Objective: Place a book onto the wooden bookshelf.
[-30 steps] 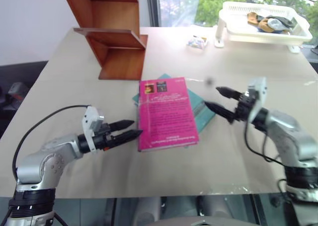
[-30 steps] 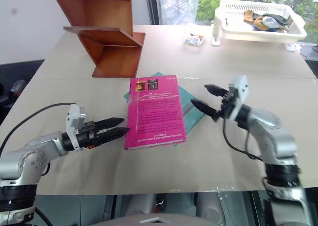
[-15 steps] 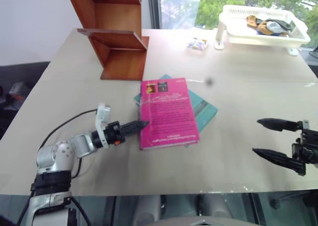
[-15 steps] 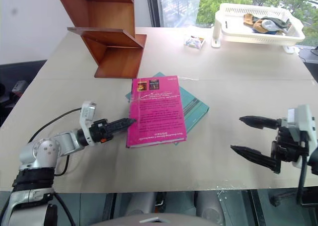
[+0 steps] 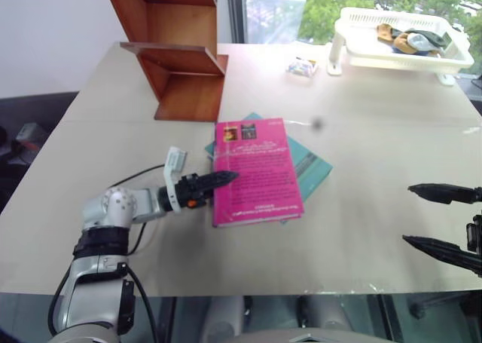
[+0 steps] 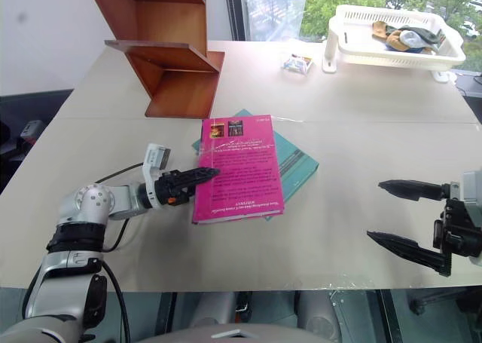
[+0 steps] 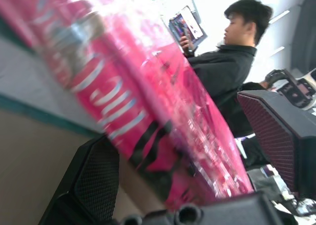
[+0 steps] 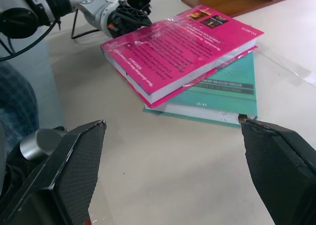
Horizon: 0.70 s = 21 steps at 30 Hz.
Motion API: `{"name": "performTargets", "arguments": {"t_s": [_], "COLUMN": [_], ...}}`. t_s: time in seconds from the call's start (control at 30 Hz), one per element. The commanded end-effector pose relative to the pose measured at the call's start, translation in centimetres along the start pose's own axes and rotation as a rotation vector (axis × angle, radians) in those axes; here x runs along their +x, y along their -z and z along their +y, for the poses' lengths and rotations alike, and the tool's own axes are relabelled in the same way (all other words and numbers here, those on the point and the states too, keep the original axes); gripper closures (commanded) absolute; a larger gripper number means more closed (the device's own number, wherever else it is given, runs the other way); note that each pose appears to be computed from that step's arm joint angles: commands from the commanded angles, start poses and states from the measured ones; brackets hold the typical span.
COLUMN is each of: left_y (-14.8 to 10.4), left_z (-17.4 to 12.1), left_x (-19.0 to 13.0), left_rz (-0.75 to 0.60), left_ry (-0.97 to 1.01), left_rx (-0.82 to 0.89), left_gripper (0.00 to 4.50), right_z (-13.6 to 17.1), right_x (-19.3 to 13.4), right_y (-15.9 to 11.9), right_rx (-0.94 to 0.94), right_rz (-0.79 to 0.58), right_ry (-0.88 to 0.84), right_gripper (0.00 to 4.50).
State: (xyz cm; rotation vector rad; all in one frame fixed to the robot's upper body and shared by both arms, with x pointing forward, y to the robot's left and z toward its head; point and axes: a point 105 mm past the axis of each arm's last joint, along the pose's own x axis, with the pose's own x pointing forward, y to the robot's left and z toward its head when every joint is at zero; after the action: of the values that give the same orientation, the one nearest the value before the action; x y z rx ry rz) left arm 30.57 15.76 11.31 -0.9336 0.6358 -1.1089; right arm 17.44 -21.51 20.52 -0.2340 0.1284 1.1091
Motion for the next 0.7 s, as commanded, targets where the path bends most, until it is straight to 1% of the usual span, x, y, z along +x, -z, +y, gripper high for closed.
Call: {"name": "performTargets", "arguments": {"t_s": [0.03, 0.17, 0.2, 0.23, 0.27, 0.4, 0.47, 0.53, 0.6, 0.67, 0.7], "left_y": [-0.5, -0.5, -0.5, -0.5, -0.5, -0.4, -0.6, -1.4, -2.1, -3.3, -3.9], "left_z": [-0.5, -0.6, -0.7, -1.0, -1.2, -2.4, -3.3, -5.0, -6.8, -8.9, -10.1], "left_x": [-0.1, -0.3, -0.4, -0.6, -0.9, -1.3, -1.3, -1.1, -0.5, 0.7, 1.4], "left_rz": [-0.007, -0.013, -0.02, -0.027, -0.033, -0.049, -0.056, -0.066, -0.062, -0.057, -0.048], "left_ry": [0.022, 0.024, 0.029, 0.039, 0.051, 0.087, 0.101, 0.146, 0.176, 0.173, 0.158], "left_rx": [0.011, 0.002, -0.002, -0.009, -0.013, -0.008, 0.028, 0.076, 0.164, 0.332, 0.445], "left_gripper": [1.39, 3.44, 3.88, 4.11, 4.19, 4.19, 4.19, 4.19, 4.19, 4.19, 4.19], "right_z": [0.2, 0.2, 0.2, 0.2, 0.2, 0.3, 0.2, -0.4, -1.2, -2.3, -2.8], "right_x": [-0.6, -0.7, -0.7, -0.7, -0.6, -0.7, -0.9, -1.3, -2.0, -2.6, -2.8], "right_y": [-0.8, -0.7, -0.6, -0.7, -0.6, -0.8, -1.1, -1.5, -1.7, -1.2, -1.1], "right_rx": [-0.044, -0.045, -0.048, -0.049, -0.05, -0.052, -0.062, -0.056, -0.026, 0.0, 0.003], "right_rz": [-0.018, -0.018, -0.019, -0.022, -0.024, -0.055, -0.09, -0.149, -0.202, -0.21, -0.213], "right_ry": [0.0, -0.006, -0.007, -0.008, -0.009, -0.01, -0.004, 0.014, 0.043, 0.075, 0.088], "right_gripper": [0.0, 0.0, 0.0, 0.0, 0.0, 0.0, 0.0, 0.0, 0.0, 0.0, 0.0]}}
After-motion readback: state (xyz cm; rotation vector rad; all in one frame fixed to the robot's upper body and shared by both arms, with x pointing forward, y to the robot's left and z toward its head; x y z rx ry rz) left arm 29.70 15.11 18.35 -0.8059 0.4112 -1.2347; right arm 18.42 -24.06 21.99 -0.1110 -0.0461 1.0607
